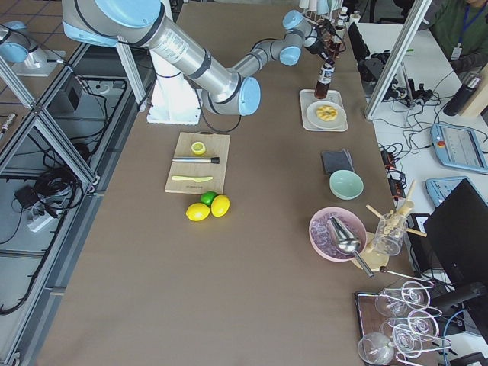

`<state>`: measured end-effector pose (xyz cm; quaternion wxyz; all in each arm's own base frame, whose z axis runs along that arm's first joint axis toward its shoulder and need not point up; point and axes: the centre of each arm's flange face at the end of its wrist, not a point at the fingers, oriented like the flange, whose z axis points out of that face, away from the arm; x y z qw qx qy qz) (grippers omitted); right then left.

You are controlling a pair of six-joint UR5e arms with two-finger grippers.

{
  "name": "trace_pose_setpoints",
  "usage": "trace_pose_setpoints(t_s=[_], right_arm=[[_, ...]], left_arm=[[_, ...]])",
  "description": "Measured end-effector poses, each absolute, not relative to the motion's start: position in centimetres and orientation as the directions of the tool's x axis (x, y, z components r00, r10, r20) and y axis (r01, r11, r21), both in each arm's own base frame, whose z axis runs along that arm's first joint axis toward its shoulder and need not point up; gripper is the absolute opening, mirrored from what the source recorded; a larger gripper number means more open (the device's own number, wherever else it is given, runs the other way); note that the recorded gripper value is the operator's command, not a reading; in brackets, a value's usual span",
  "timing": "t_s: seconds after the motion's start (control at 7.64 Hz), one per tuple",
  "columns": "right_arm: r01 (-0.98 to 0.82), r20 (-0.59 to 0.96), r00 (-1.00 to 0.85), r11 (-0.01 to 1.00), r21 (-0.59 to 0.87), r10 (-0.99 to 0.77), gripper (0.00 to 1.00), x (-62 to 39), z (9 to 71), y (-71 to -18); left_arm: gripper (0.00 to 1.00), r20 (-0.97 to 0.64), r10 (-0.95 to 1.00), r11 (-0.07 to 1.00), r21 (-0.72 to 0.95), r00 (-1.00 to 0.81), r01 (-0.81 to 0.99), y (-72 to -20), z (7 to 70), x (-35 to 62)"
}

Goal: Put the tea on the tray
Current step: 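Lift the bottle and carry it toward the white tray with right gripper, then lower the bottle onto the tray beside the plate and open right gripper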

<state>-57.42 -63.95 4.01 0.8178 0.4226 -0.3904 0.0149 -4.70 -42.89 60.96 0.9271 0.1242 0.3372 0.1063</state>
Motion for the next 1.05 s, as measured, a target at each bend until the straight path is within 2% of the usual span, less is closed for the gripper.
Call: trace_pose_setpoints(t_s=[0.79, 0.92, 1.05], right_arm=[[-0.351, 0.65, 0.688, 0.636, 0.688, -0.323, 0.0, -59.9, 5.0, -61.7], [-0.35, 0.649, 0.688, 0.636, 0.688, -0.324, 0.23, -60.1, 5.3, -61.6], [-0.349, 0.649, 0.689, 0.636, 0.688, -0.324, 0.7, -60.1, 5.5, -61.5]], left_arm=[[0.97, -0.598, 0.283, 0.945, 0.306, 0.75, -0.113, -42.9, 60.8, -4.7], [0.97, -0.598, 0.284, 0.945, 0.307, 0.75, -0.113, -42.9, 60.8, -4.7], [0.97, -0.597, 0.285, 0.945, 0.308, 0.75, -0.114, -42.9, 60.8, -4.7]])
